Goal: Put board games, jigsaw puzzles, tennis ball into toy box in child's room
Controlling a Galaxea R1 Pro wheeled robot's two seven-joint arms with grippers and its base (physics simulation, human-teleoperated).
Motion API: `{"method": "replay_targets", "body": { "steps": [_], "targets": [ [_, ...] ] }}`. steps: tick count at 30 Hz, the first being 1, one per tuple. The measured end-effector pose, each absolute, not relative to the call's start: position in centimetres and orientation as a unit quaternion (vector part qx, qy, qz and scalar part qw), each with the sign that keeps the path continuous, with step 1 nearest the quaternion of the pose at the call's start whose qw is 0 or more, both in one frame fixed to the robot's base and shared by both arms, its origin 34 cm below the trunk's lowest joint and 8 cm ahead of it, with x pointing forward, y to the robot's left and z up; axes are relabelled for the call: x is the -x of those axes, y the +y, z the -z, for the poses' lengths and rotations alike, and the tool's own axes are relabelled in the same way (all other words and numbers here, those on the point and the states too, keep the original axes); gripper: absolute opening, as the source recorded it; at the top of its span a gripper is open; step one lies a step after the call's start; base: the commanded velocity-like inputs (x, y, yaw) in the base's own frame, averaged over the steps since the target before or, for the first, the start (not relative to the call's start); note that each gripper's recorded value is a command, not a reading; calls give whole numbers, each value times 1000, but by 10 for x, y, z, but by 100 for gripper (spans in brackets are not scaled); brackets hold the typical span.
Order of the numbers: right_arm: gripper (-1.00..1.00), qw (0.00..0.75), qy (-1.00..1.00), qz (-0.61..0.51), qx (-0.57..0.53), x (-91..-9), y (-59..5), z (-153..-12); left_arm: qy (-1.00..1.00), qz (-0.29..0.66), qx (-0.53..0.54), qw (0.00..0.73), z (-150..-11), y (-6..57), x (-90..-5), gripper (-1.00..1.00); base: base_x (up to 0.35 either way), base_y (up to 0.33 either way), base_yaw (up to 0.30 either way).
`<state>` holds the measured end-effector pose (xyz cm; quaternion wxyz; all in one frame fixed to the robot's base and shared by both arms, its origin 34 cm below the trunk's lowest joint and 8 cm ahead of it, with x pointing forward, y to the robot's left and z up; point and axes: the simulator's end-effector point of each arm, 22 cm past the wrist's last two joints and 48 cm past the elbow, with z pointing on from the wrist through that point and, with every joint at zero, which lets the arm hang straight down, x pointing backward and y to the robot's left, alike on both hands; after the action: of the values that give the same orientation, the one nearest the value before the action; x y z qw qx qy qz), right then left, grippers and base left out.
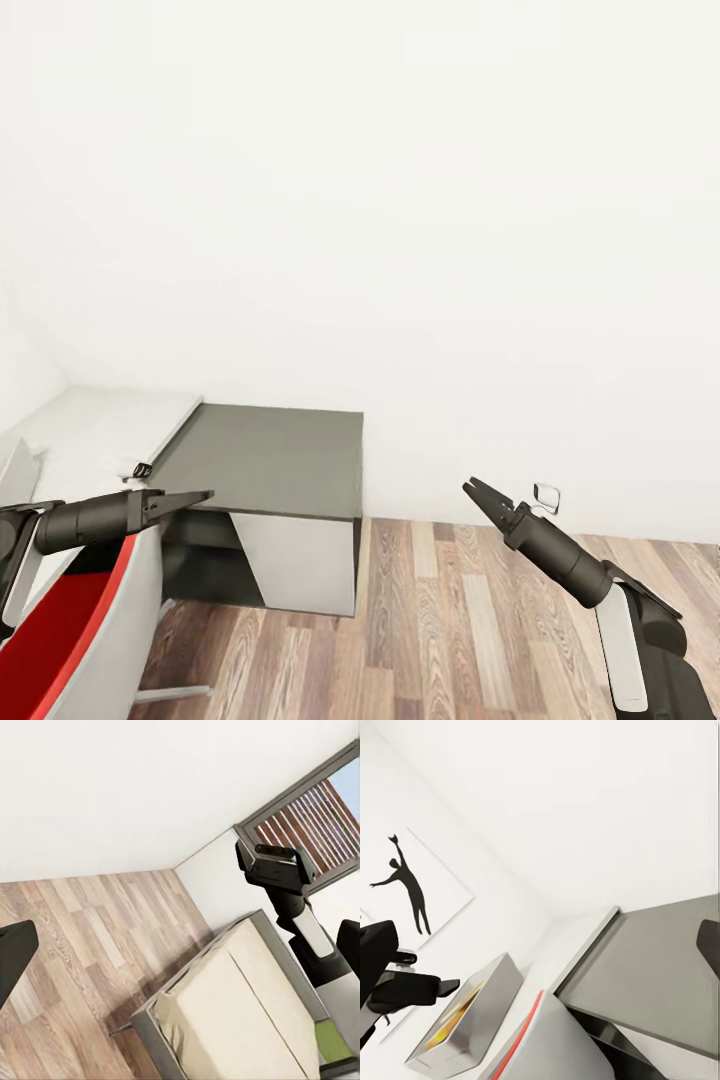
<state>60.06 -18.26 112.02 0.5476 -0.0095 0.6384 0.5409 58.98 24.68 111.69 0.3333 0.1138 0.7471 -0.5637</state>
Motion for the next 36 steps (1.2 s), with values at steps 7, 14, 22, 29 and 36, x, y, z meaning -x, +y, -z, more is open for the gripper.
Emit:
{"method": "replay_targets", "body": {
  "steps": [7, 14, 22, 29, 36],
  "targets": [
    [100, 551, 635, -541, 13, -599, -182, -1126, 745, 563, -117, 337, -1122, 246, -588, 100, 0, 0, -77],
    [100, 555, 632, -541, 16, -598, -183, -1131, 743, 563, -120, 341, -1127, 246, -587, 100, 0, 0, -63],
    [100, 559, 629, -541, 19, -596, -182, -1137, 741, 562, -124, 346, -1133, 246, -586, 100, -8, 0, -62],
    [100, 562, 626, -541, 22, -595, -183, -1142, 739, 561, -127, 350, -1138, 246, -584, 100, -108, 0, -61],
    [100, 565, 623, -540, 24, -593, -183, -1147, 737, 559, -135, 356, -1143, 246, -583, 100, -116, -18, -79]
  ]
}}
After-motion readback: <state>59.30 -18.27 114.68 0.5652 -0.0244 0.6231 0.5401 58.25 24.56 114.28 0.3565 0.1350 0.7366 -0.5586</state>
